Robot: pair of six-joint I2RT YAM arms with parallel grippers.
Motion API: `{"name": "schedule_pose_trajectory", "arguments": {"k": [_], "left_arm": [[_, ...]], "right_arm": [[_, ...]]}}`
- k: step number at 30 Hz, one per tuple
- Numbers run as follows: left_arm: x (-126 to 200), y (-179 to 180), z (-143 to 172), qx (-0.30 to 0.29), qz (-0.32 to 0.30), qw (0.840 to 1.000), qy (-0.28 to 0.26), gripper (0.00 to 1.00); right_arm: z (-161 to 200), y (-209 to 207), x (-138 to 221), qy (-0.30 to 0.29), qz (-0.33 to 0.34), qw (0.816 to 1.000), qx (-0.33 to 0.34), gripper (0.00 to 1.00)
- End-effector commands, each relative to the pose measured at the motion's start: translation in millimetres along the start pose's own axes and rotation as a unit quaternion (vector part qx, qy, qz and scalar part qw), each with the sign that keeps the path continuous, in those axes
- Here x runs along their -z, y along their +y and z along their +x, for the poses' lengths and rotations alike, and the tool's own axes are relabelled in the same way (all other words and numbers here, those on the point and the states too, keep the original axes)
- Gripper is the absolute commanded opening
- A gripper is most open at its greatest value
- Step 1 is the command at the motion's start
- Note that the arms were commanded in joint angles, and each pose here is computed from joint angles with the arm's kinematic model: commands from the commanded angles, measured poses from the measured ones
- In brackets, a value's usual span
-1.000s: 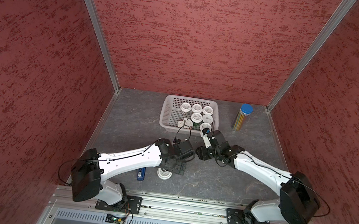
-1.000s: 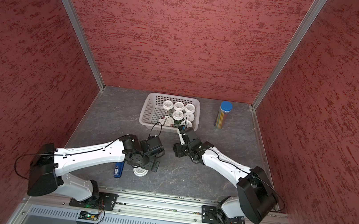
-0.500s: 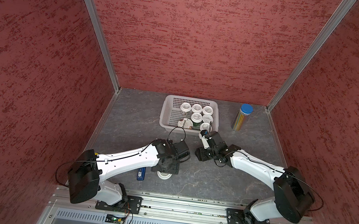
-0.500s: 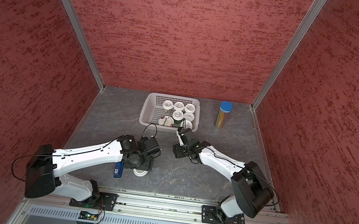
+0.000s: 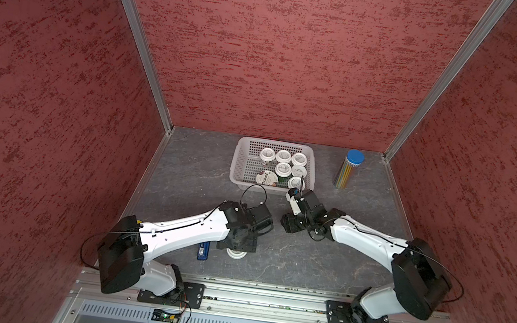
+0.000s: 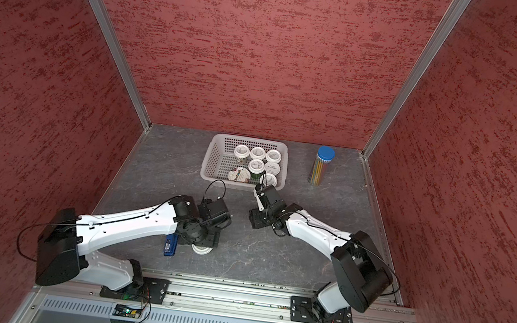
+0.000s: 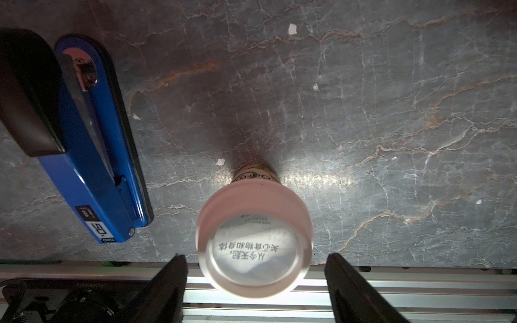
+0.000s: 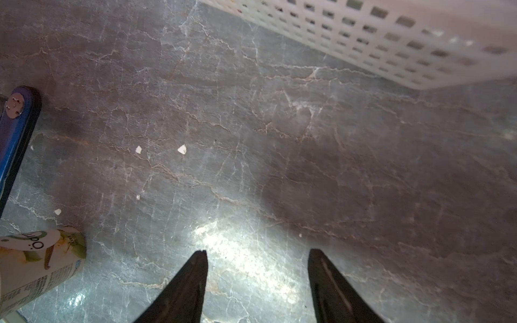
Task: Put the yogurt in the basket
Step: Pick up the yogurt from the center of the board.
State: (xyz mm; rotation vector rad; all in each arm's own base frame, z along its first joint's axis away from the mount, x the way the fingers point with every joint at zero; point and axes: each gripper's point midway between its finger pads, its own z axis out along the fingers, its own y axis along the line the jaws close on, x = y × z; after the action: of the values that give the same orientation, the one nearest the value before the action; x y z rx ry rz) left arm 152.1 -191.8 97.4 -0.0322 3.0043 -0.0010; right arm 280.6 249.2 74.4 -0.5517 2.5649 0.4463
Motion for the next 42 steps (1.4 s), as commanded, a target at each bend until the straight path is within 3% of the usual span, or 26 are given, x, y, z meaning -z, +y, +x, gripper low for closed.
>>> {"name": "schedule_pose_trajectory", "arguments": {"k": [1,13,30,42], "left_arm": [[-6.2,2.9,4.4,0.008,-0.009,1.000,0.010,0.81],[-14.5,0.7,6.5,0.008,-0.008,1.000,0.019,0.80],[-14.6,3.3,6.0,0.015,-0.007,1.000,0.016,0.70],[10.2,4.1,-30.6,0.020,0.016,1.000,-0.017,0.66]], "right_arm": [[-5.3,1.5,-1.8,-0.008,0.002,1.000,0.008,0.63],[-3.8,1.1,-3.0,-0.007,0.002,1.000,0.009,0.63],[-2.8,1.4,-4.9,-0.004,0.001,1.000,0.010,0.63],[-2.4,-0.3,-4.0,-0.009,0.003,1.000,0.008,0.63]]}}
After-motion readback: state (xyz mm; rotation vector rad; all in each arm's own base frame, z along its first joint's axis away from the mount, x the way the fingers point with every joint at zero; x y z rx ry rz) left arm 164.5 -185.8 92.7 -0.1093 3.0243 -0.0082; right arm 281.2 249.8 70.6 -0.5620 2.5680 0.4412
